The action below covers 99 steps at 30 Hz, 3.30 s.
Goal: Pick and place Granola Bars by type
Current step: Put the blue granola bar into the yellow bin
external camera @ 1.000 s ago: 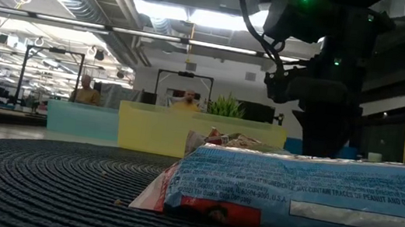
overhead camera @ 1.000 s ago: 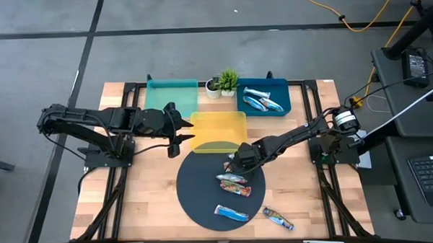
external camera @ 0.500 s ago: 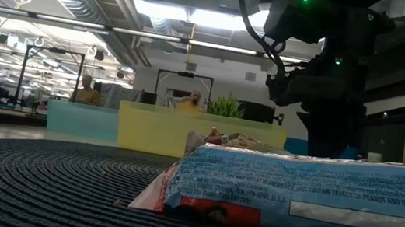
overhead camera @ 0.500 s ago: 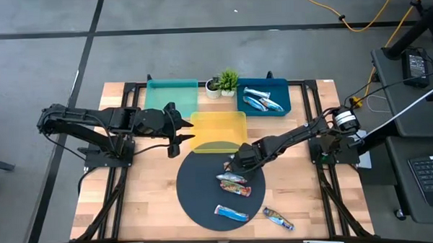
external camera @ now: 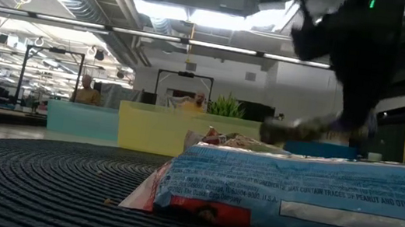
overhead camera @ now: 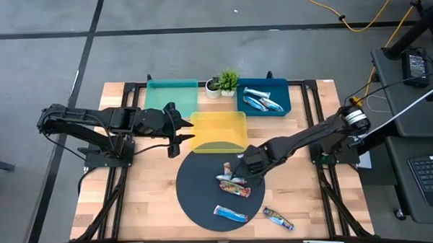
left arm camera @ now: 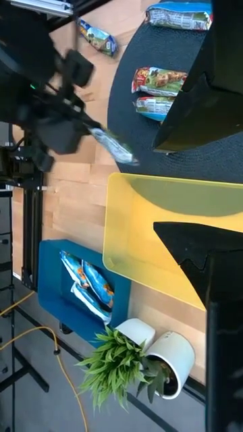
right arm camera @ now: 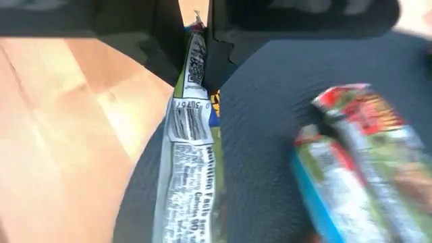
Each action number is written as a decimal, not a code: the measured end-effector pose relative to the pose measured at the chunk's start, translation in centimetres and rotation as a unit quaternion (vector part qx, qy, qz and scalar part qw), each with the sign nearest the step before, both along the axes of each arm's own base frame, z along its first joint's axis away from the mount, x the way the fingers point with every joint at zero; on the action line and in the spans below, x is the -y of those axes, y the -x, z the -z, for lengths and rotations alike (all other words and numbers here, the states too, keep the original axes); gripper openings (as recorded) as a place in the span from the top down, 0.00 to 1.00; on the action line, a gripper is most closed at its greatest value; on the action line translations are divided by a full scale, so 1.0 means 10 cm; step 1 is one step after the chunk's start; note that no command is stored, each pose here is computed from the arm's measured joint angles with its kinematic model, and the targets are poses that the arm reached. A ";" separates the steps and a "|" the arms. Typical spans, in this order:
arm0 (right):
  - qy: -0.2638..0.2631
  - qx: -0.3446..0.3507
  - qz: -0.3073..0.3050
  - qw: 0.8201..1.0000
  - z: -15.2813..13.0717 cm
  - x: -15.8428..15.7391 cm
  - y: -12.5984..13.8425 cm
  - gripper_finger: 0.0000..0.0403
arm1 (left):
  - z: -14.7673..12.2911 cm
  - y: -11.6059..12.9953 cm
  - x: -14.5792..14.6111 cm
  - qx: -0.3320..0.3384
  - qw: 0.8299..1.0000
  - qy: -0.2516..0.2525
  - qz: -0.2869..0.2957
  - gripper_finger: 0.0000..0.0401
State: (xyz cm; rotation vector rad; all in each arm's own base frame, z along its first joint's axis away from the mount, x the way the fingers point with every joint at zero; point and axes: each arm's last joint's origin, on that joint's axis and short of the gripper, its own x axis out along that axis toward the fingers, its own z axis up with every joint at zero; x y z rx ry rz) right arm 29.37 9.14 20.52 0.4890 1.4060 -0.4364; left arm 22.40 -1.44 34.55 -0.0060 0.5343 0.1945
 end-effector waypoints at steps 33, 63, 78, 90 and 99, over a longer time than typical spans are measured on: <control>0.024 0.134 -0.032 0.990 -1.17 0.72 0.06 0.94 | 0.00 0.00 0.00 0.006 1.000 0.015 -0.016 0.57; -0.008 0.146 -0.154 0.977 -0.86 1.38 -0.75 0.92 | 0.00 0.00 -0.01 0.011 0.999 0.031 -0.034 0.57; 0.008 0.075 -0.213 0.974 -0.27 1.44 -1.12 0.93 | 0.00 0.00 -0.01 0.011 0.999 0.031 -0.034 0.57; 0.010 0.075 -0.245 0.966 0.18 1.49 -1.35 0.91 | 0.00 0.00 -0.01 0.011 0.999 0.030 -0.033 0.57; 0.008 0.071 -0.248 0.966 0.29 1.50 -1.39 0.92 | 0.00 0.00 -0.01 0.011 0.999 0.030 -0.033 0.57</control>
